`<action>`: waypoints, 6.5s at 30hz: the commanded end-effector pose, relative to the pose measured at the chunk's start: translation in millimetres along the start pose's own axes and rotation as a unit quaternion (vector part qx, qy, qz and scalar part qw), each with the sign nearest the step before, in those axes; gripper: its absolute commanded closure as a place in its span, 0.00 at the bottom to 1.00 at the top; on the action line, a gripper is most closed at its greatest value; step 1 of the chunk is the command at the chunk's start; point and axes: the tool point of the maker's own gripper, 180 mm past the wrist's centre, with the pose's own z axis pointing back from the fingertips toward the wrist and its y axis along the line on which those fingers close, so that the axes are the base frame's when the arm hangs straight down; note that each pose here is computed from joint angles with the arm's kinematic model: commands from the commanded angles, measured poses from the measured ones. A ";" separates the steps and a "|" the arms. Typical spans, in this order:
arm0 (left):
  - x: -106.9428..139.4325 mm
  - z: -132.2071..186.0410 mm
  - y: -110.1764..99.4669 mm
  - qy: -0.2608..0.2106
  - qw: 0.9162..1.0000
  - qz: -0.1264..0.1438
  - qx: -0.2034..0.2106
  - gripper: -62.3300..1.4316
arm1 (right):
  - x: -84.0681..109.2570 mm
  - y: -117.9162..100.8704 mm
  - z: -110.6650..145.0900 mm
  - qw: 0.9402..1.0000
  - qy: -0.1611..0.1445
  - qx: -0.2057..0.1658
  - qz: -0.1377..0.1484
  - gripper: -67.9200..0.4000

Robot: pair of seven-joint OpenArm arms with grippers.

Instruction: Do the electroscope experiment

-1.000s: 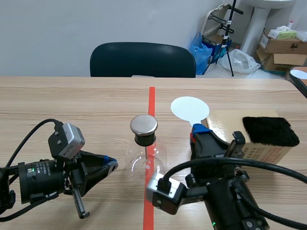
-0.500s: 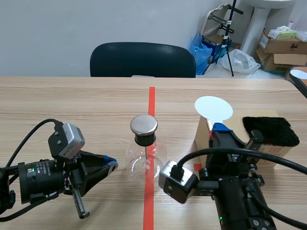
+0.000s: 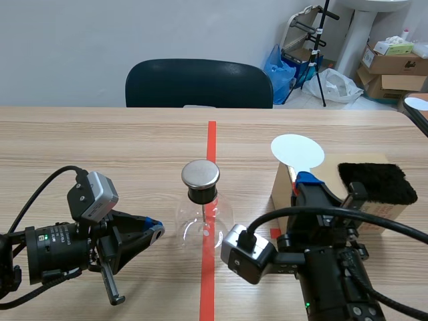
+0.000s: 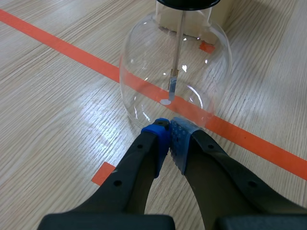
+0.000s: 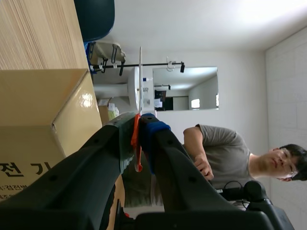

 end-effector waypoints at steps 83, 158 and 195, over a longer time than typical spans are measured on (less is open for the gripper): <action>13.8 -1.3 4.1 -0.023 1.000 -0.005 0.004 0.93 | 19.1 -13.3 -3.7 0.998 -0.058 -0.022 0.001 0.98; 13.8 -1.3 4.1 -0.023 1.000 -0.005 0.004 0.93 | 93.0 -12.3 22.0 0.962 -0.273 -0.021 0.005 0.98; 13.7 -1.2 4.2 -0.023 1.000 -0.006 0.004 0.93 | 35.9 -13.2 -0.9 0.994 -0.105 -0.022 0.001 0.98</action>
